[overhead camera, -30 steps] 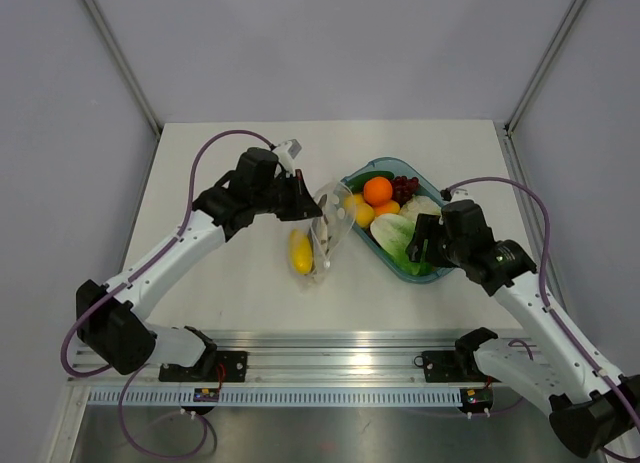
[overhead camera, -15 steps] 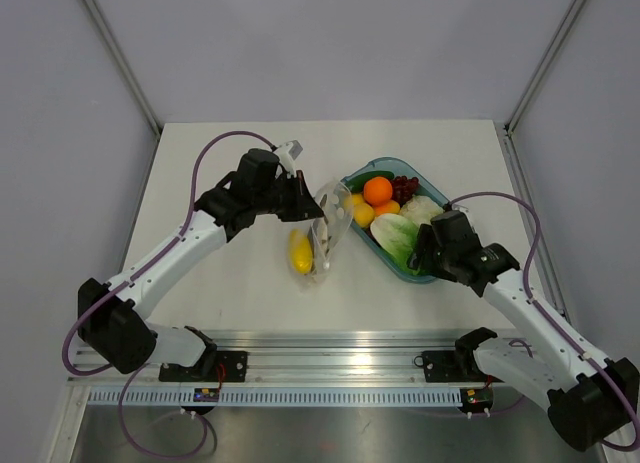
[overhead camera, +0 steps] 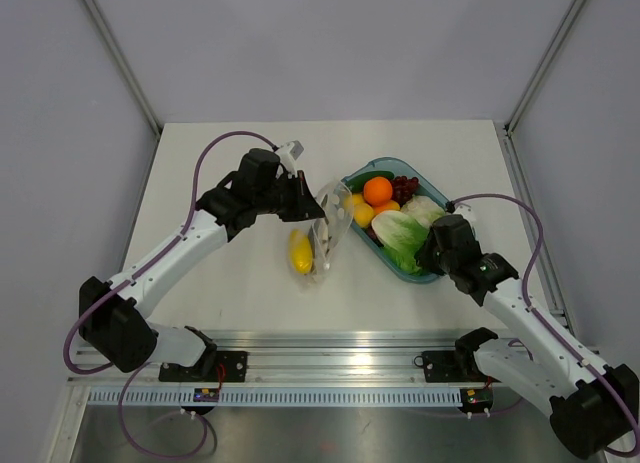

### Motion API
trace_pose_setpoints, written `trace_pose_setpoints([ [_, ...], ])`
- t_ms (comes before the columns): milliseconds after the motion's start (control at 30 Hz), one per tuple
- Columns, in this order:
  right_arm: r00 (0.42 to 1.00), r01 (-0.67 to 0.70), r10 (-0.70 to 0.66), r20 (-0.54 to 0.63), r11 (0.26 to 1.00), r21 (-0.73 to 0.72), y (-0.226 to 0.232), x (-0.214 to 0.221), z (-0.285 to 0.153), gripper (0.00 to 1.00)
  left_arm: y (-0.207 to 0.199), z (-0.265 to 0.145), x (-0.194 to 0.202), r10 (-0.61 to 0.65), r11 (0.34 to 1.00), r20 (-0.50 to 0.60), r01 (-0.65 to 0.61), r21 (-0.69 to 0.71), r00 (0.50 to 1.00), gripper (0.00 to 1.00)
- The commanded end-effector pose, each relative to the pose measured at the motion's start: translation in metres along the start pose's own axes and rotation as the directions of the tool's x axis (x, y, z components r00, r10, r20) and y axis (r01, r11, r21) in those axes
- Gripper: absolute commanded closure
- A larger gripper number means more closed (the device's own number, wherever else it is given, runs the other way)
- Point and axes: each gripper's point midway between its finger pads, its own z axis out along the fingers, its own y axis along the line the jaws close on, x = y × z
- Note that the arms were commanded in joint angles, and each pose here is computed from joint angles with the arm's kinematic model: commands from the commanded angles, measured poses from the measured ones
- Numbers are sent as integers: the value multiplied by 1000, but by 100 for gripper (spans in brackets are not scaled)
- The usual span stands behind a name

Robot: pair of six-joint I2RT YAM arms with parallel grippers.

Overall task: Place the food in the zip-top bag and seal the zipper
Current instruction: Adjust the fake vegetable in the bin.

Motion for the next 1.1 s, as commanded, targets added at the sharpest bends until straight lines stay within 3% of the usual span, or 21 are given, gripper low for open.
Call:
trace_pose_setpoints([
  [0, 990, 3, 1, 140, 1000, -23, 14, -41, -9, 86, -9, 0, -5, 15, 999, 14, -16, 39, 1000, 100],
  [67, 986, 21, -15, 167, 999, -32, 16, -49, -17, 98, -9, 0, -5, 16, 999, 17, -17, 39, 1000, 100],
  [100, 984, 30, -21, 176, 998, -51, 21, -55, -24, 99, -8, 0, -4, 15, 999, 15, -16, 37, 1000, 100],
  [267, 982, 129, -111, 156, 985, -113, 45, -75, -54, 100, -8, 2, -4, 13, 999, 13, -13, 38, 1000, 100],
  [600, 945, 310, -320, -70, 943, -119, 49, -66, -87, 100, -10, 2, -5, 15, 999, 10, -15, 42, 1000, 100],
  [833, 890, 380, -399, -221, 917, -123, 43, -46, -75, 100, -11, 2, -5, 12, 999, 11, -12, 48, 1000, 100],
  [967, 878, 424, -437, -196, 899, -107, 48, -58, -54, 99, -10, 2, -4, 10, 999, 9, -10, 48, 1000, 100],
  [1067, 884, 457, -450, -128, 889, 31, 44, -88, -23, 93, -11, 0, -4, 11, 999, 10, -11, 51, 1000, 100],
])
